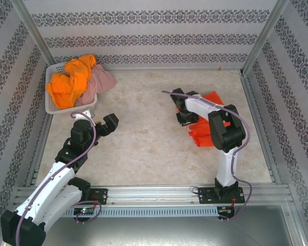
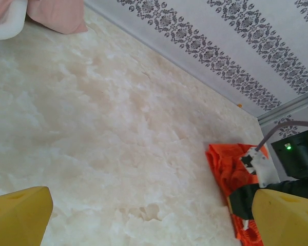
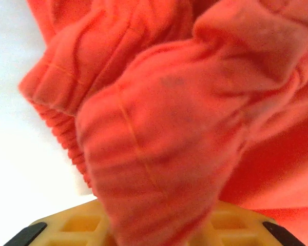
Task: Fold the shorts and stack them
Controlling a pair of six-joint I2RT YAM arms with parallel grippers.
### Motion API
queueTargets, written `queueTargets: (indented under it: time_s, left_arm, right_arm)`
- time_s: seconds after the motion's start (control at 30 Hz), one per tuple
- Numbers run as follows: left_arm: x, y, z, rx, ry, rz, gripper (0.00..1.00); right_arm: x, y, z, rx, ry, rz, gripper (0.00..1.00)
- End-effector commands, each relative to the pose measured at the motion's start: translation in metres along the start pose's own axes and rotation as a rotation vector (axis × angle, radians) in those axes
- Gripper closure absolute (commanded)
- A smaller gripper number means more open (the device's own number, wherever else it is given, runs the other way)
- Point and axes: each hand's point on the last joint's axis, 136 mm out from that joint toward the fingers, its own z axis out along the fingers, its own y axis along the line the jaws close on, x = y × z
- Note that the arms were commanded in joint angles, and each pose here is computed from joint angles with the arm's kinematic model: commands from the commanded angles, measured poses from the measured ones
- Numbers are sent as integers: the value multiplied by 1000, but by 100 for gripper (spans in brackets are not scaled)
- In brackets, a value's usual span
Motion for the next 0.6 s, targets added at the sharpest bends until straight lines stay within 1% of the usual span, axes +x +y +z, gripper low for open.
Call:
queueTargets:
  time_s: [0.0, 0.1, 0.3, 0.43, 0.57]
  left_arm:
    - [-2, 6, -2, -18, -8, -1, 0]
    - [-2, 6, -2, -20, -11, 2, 0]
    - [0, 7, 0, -12, -4, -9, 0]
    - [1, 7, 0, -10, -5, -9, 0]
    - [-6, 3, -3, -17, -15, 14, 0]
  right_arm:
    - [30, -42, 19, 106, 158, -23, 68]
    - [35, -63, 28, 71, 205, 52, 69]
    - [37, -98, 36, 27, 210, 192, 74]
    - [34, -102, 34, 19, 179, 188, 76]
    - [34, -105, 26, 23, 171, 175, 72]
